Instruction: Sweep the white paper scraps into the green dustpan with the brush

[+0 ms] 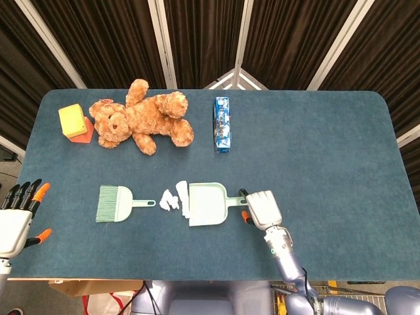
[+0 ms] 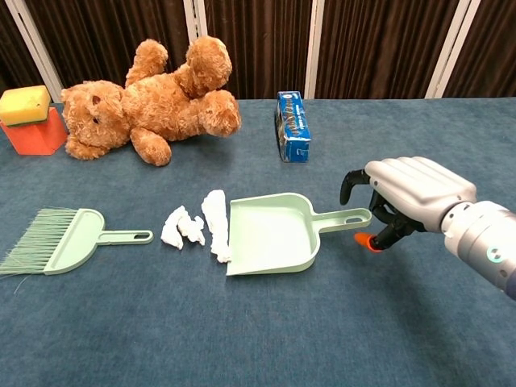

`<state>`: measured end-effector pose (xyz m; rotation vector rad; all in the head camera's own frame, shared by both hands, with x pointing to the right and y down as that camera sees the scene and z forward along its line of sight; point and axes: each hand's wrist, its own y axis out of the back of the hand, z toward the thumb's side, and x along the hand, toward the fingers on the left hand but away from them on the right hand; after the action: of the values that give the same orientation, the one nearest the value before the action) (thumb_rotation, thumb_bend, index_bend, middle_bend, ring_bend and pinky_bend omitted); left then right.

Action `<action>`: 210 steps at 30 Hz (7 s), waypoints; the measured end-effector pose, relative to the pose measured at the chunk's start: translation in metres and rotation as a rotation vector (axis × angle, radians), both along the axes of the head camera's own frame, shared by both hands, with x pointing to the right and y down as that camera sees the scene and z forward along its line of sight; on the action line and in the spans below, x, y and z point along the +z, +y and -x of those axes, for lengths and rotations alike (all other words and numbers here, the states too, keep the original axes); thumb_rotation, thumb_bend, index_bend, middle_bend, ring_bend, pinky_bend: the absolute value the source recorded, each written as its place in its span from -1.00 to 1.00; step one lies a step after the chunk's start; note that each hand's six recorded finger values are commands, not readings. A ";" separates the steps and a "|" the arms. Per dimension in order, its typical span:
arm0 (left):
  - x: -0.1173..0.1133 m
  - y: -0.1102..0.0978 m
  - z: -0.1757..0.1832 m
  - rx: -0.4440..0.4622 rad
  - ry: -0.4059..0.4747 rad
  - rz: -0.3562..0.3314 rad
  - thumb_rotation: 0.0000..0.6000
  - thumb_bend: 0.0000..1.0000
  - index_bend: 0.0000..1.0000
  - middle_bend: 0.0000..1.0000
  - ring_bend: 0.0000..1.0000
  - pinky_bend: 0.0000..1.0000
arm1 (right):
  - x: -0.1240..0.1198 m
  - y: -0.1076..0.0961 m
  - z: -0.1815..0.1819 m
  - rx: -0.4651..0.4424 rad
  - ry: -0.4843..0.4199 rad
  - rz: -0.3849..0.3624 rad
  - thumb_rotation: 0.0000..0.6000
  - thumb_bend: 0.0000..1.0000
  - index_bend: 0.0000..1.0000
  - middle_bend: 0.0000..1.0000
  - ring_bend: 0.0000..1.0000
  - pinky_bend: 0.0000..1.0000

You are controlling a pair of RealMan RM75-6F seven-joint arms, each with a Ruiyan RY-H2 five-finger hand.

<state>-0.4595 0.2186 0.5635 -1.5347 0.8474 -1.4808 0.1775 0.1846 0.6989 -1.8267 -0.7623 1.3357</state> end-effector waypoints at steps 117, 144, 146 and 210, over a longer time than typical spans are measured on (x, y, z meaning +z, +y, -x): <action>0.163 -0.050 -0.207 -0.012 0.020 0.328 1.00 0.10 0.24 0.95 0.99 1.00 | 0.016 -0.011 0.006 -0.037 0.067 -0.032 1.00 -0.08 0.16 0.84 0.76 0.61; 0.113 -0.068 -0.243 -0.038 0.363 0.189 1.00 0.14 0.40 1.00 1.00 1.00 | 0.005 -0.013 0.012 -0.052 0.085 -0.063 1.00 -0.08 0.16 0.84 0.76 0.61; 0.109 -0.067 -0.248 -0.036 0.388 0.187 1.00 0.14 0.40 1.00 1.00 1.00 | 0.004 -0.015 0.013 -0.046 0.090 -0.071 1.00 -0.07 0.16 0.84 0.76 0.61; 0.039 -0.084 -0.332 0.078 0.796 -0.045 1.00 0.13 0.41 1.00 1.00 1.00 | -0.002 -0.015 0.009 -0.065 0.145 -0.088 1.00 -0.07 0.16 0.84 0.76 0.61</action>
<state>-0.1277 0.1345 0.6027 -2.1228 1.2284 -0.7557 0.1690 0.1694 0.6970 -1.6526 -0.6692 1.3544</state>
